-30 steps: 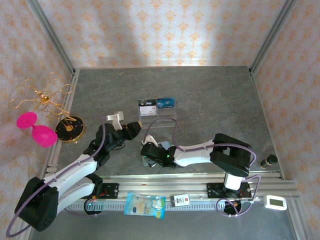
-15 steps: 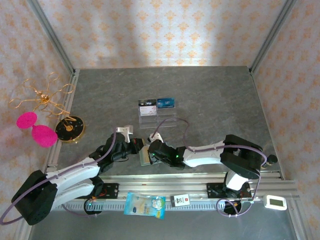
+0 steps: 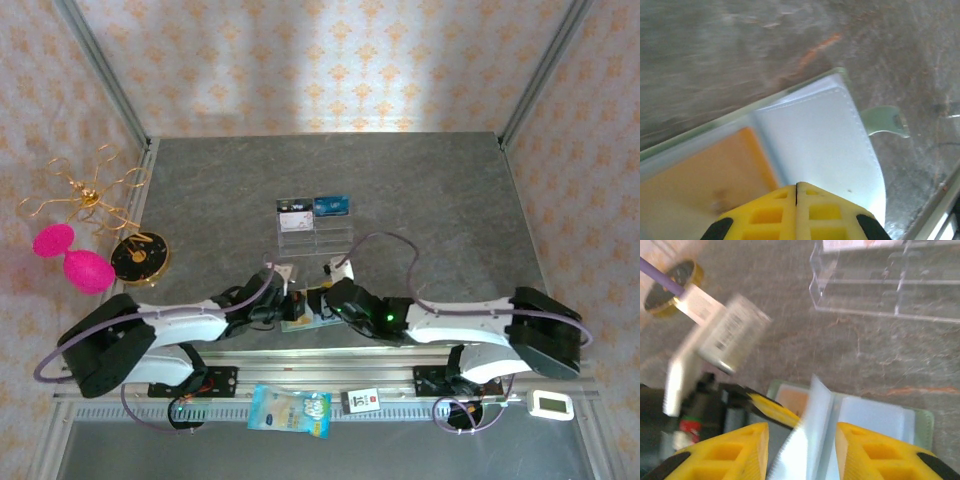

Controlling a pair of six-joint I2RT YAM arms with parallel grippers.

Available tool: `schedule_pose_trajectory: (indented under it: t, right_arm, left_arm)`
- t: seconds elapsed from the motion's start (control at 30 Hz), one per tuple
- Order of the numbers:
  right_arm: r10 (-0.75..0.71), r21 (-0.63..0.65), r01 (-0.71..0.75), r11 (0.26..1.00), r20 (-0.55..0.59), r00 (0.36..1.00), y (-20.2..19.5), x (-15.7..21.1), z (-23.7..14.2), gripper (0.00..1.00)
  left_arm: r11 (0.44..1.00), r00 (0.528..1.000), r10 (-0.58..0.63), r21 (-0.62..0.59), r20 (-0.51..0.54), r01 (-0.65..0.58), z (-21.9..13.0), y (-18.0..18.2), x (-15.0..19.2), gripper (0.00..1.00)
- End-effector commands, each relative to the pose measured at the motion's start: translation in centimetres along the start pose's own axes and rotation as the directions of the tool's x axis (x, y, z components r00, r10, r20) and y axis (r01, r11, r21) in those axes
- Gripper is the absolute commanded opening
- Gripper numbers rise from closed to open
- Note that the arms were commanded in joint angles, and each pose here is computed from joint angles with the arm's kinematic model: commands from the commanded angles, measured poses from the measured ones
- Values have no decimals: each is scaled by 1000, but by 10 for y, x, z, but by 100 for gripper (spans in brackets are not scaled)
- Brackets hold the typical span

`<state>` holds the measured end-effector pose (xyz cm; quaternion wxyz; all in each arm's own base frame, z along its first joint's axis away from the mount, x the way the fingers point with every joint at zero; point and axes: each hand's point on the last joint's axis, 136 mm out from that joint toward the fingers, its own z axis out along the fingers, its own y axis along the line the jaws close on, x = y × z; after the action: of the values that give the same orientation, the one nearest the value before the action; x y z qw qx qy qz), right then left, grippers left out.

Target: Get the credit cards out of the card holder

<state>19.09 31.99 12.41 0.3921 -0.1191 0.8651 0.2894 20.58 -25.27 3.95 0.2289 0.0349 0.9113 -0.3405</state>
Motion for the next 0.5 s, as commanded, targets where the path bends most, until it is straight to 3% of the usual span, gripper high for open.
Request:
schedule_pose_trajectory:
  t: [0.0,0.2,0.3,0.47]
  right_arm:
    - [58,81,-61,995,42,997,-25,-2,-9,39]
    - [100,81,-106,991,77,992,-34,-10,-24,39]
    - [112,76,-118,990,81,990,-36,-14,-26,39]
    - [113,-26,-113,993,36,993,-18,-22,-21,37]
  left_arm:
    - [995,997,74,72,-10,-73,13,-31,-8,1]
    - [992,990,100,87,-103,-92,35,-38,3,2]
    - [992,995,97,81,-22,-95,18,-42,-12,2]
    - [999,992,34,36,124,-39,-25,-24,-31,17]
